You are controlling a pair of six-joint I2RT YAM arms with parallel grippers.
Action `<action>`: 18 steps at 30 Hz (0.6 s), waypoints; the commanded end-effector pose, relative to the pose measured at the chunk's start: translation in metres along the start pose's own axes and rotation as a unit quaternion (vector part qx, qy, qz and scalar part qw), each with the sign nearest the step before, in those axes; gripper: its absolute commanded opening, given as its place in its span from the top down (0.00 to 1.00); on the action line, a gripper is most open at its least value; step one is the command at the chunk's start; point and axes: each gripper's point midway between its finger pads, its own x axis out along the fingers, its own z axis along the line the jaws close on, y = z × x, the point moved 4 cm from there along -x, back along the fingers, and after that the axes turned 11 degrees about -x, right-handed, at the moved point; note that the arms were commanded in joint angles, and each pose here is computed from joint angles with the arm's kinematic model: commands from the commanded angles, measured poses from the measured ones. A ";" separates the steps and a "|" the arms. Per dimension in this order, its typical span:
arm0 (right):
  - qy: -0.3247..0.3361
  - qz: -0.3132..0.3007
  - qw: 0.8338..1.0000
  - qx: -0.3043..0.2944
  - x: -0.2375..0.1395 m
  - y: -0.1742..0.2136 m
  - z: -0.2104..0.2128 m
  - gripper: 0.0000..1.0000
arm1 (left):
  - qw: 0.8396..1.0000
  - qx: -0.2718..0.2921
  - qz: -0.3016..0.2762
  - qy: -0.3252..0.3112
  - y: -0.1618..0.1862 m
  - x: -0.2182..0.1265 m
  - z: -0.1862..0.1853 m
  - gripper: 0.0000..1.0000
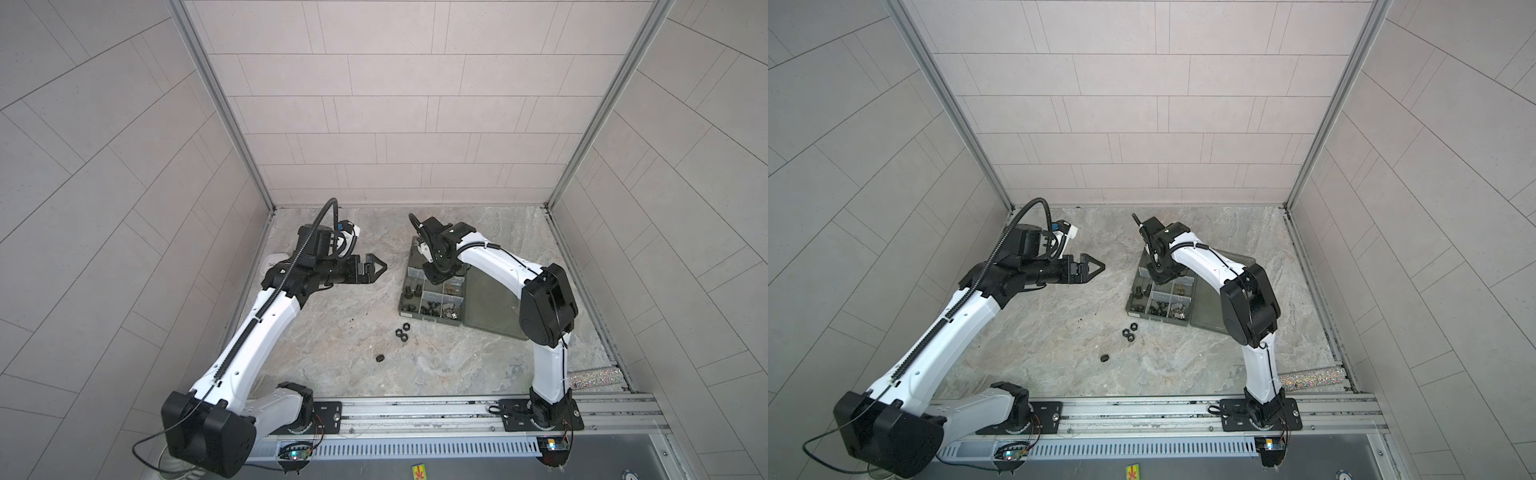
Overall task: Sort the screws and nuts into containers
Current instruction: 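Open the right gripper to drop the nut into a box compartment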
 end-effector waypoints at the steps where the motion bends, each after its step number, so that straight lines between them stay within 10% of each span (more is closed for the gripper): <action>1: -0.013 0.007 1.000 -0.004 0.003 -0.004 -0.003 0.82 | 1.000 0.024 -0.007 0.015 -0.015 0.002 -0.009 0.00; 18: -0.027 0.047 0.998 0.014 0.033 0.004 -0.002 0.78 | 0.999 0.008 0.026 0.022 -0.023 0.031 0.001 0.00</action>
